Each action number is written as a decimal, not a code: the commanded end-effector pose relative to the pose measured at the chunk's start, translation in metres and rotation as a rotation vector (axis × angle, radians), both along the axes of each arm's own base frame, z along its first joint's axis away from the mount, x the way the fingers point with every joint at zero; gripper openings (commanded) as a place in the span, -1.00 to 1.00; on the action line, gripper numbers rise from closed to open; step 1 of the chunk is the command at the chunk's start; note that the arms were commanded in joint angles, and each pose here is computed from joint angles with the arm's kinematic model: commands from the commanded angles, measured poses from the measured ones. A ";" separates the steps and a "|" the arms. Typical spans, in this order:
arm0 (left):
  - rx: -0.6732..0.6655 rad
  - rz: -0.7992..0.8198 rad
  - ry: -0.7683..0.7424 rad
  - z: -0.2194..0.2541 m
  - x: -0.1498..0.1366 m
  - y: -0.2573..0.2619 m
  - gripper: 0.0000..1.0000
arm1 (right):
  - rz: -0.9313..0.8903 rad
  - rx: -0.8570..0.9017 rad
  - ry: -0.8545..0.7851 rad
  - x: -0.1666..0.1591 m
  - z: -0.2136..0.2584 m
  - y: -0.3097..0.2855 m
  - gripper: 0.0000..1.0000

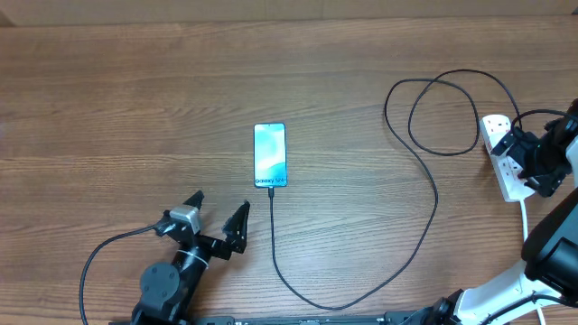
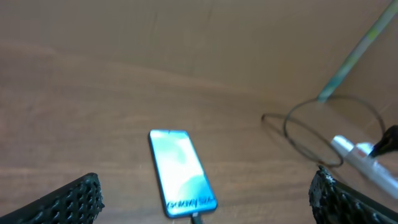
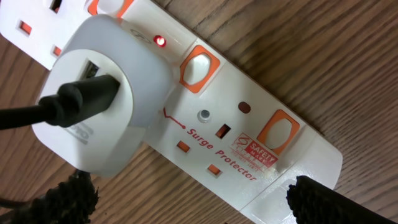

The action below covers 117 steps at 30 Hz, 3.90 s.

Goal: Plug charger to phone and switch on socket

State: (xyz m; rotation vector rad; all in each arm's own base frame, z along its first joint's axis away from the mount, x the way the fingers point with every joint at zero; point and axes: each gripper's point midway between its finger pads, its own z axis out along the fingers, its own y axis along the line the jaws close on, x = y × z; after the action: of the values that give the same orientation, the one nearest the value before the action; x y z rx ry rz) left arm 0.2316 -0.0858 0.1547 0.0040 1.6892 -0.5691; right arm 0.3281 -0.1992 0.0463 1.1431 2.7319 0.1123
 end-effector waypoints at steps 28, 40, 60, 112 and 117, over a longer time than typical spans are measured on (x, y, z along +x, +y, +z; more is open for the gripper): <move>-0.007 0.014 -0.013 0.002 0.000 0.003 0.99 | -0.001 -0.018 -0.017 0.001 0.008 -0.002 1.00; -0.007 0.014 -0.013 0.002 0.000 0.003 0.99 | -0.001 -0.019 -0.017 0.001 0.008 -0.002 1.00; -0.007 0.014 -0.013 0.002 0.000 0.003 0.99 | -0.001 -0.019 -0.017 0.001 0.008 -0.002 1.00; -0.007 0.014 -0.013 0.002 0.000 0.003 0.99 | -0.009 -0.029 -0.032 0.003 0.009 -0.007 1.00; -0.007 0.014 -0.013 0.002 0.000 0.003 0.99 | -0.009 -0.053 -0.068 0.004 0.025 -0.008 1.00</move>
State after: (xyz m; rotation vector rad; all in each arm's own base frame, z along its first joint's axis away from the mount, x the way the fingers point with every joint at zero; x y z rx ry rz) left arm 0.2312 -0.0855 0.1570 0.0040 1.6787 -0.5702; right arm 0.3307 -0.2014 0.0477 1.1380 2.7175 0.1077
